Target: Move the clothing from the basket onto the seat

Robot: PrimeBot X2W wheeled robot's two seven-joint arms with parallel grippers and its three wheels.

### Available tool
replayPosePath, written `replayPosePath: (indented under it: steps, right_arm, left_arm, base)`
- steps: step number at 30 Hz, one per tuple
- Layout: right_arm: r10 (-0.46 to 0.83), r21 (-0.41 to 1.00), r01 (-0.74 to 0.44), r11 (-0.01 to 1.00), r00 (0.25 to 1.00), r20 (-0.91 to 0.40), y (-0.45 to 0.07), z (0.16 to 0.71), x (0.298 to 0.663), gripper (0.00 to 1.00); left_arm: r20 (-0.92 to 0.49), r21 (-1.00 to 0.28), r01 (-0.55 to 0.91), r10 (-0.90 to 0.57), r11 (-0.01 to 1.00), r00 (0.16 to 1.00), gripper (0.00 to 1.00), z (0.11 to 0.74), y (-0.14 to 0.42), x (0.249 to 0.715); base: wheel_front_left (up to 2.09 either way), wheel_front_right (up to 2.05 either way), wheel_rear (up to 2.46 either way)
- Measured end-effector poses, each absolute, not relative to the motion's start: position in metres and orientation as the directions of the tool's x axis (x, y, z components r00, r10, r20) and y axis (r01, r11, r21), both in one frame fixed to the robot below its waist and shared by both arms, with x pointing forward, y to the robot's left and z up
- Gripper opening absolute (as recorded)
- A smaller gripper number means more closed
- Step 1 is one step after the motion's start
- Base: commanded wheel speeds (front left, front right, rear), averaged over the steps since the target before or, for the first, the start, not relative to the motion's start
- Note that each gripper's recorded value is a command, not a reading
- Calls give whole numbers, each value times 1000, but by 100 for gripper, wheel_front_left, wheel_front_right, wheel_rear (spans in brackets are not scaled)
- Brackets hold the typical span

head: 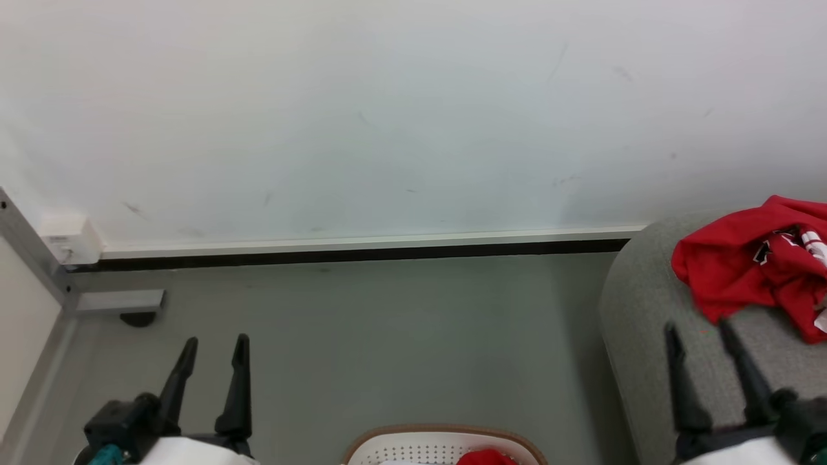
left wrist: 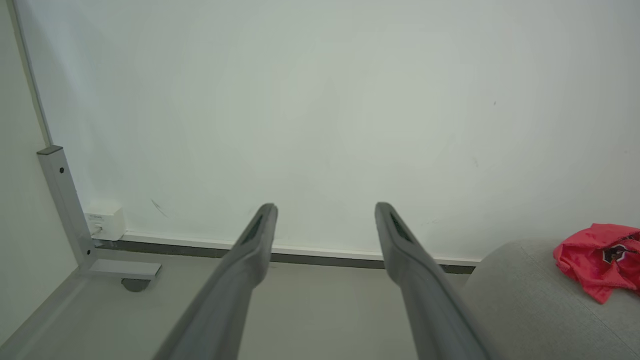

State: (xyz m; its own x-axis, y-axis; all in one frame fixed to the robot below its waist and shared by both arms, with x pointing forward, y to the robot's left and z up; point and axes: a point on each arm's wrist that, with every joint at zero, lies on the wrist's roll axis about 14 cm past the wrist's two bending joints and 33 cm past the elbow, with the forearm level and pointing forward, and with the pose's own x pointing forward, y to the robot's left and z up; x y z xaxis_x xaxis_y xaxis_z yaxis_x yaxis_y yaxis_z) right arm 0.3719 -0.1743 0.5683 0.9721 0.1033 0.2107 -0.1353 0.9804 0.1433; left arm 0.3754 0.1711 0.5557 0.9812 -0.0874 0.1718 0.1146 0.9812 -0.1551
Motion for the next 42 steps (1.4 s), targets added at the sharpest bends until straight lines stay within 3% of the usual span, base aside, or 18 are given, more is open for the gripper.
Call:
replayPosePath:
  steps: [4,9,42]
  right_arm:
    - [168,170,-193,966,974,153,-148,537,358,100]
    - [167,191,-186,964,980,110,-142,517,350,100]
    - [133,208,-161,965,981,139,-146,522,358,100]
  left_arm:
    - [170,-165,84,-56,983,984,100,549,176,368]
    - [154,-173,66,-39,983,987,100,539,177,364]
    - [135,-175,136,-113,975,984,100,522,157,374]
  base:
    - [0,0,0]
    - [0,0,0]
    - [0,0,0]
